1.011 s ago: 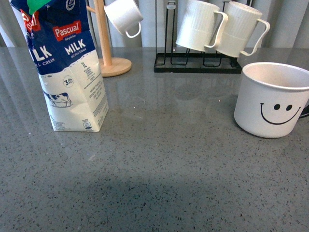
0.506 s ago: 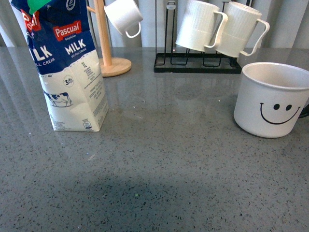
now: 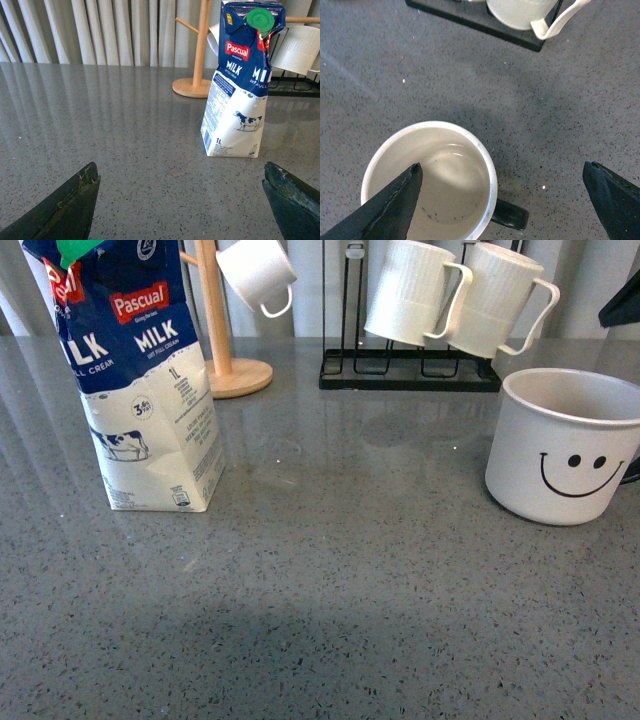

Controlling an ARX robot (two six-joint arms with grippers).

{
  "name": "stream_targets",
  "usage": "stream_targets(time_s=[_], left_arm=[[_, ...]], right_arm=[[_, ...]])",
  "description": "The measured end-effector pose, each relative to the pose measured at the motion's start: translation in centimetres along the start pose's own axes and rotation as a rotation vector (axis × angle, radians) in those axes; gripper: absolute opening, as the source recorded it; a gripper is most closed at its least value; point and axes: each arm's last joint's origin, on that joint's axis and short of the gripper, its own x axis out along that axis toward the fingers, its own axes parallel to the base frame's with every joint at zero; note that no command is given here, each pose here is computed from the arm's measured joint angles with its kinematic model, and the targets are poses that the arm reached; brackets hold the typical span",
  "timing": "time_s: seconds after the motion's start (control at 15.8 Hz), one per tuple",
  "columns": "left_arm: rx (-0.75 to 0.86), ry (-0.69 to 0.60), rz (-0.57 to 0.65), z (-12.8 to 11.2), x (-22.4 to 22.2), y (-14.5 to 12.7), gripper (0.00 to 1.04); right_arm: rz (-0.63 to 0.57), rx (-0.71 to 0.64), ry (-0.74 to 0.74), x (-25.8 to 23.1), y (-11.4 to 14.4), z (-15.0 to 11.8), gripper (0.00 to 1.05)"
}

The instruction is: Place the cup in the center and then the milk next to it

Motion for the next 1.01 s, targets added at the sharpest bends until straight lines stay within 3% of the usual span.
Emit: stream_targets(time_s=[0.51,0.57,0.82,1.01], left_arm=[[0.0,0.0,0.0,0.0,0.0,0.0,0.98],[0.0,0.0,0.0,0.0,0.0,0.0,0.98],[0.0,0.0,0.0,0.0,0.0,0.0,0.98],[0.0,0.0,0.0,0.0,0.0,0.0,0.98]], right_arm=[[0.068,-0.123,0.138,3.3,-0.9,-0.6,0.98],[0.067,-0.124,0.146,3.7,-1.0,-0.7,0.94],[0.081,-0.148,0.169,4.3,-0.8,-1.1,0.46],[0.083,-0.151,0.169,4.3,-0.6,-1.0,0.18]])
